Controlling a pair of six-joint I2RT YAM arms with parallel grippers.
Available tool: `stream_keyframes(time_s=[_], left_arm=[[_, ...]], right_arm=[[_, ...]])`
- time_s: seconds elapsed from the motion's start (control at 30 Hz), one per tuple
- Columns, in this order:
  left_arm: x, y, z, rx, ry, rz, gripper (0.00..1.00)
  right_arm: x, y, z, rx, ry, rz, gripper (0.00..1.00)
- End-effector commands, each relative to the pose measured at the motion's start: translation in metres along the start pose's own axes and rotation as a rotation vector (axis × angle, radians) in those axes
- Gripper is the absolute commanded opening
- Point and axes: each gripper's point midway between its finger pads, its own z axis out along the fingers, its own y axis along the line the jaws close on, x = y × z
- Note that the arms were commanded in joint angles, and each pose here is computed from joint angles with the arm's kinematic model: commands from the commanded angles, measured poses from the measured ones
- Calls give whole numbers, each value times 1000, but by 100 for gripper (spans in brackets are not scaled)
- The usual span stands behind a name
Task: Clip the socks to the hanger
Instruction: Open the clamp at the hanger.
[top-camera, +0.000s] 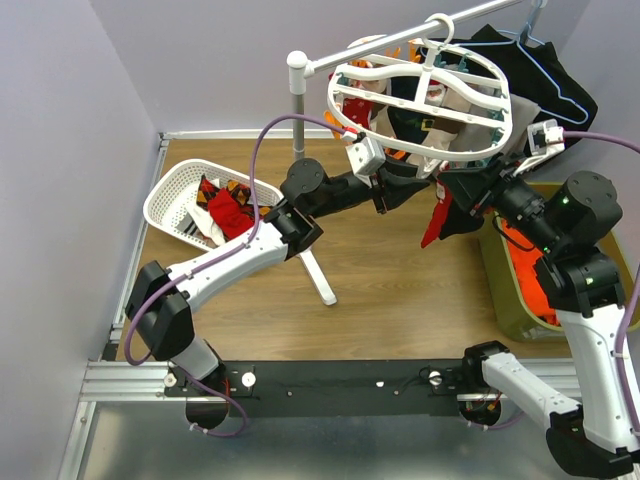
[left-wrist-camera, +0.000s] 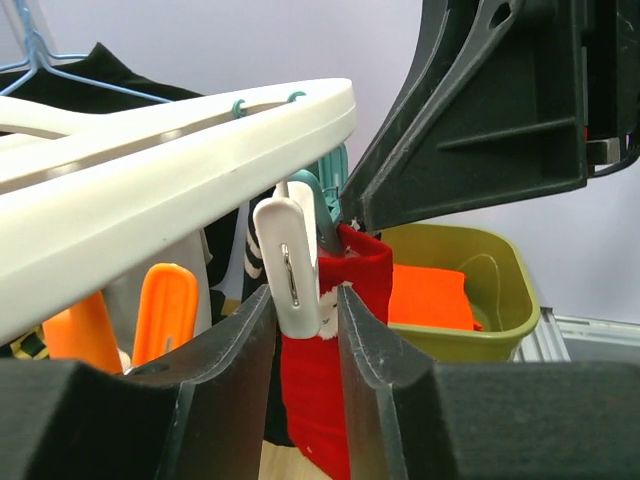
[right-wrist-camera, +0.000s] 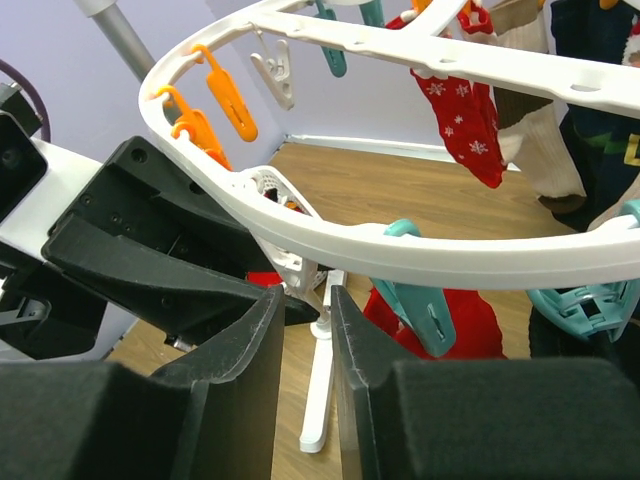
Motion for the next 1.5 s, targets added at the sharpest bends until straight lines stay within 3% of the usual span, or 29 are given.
stream_keyframes(time_s=[0.0, 0.13, 0.43, 0.67, 0.93, 1.1, 1.3, 1.47], left_arm=[[-25, 1, -3, -65, -64, 13, 35], [-28, 1, -4, -97, -74, 16, 28], [-25, 1, -6, -187, -64, 76, 17], [-18, -7, -3, -242, -33, 123, 16], [-5, -16, 2, -262, 12, 160, 16], [-3, -17, 3, -273, 30, 176, 16], [3, -18, 4, -296, 63, 206, 16], [3, -19, 4, -306, 77, 213, 16]], right_arm=[[-16, 13, -2, -49, -37, -9, 35], [-19, 16, -2, -61, -43, -9, 40], [-16, 15, 4, -71, -28, 4, 63], [-17, 15, 9, -80, -30, 4, 72], [-16, 13, 12, -82, -31, 2, 70], [-16, 15, 14, -95, -31, 5, 58], [-15, 15, 16, -99, -28, 7, 54], [-15, 15, 17, -101, -25, 8, 42]])
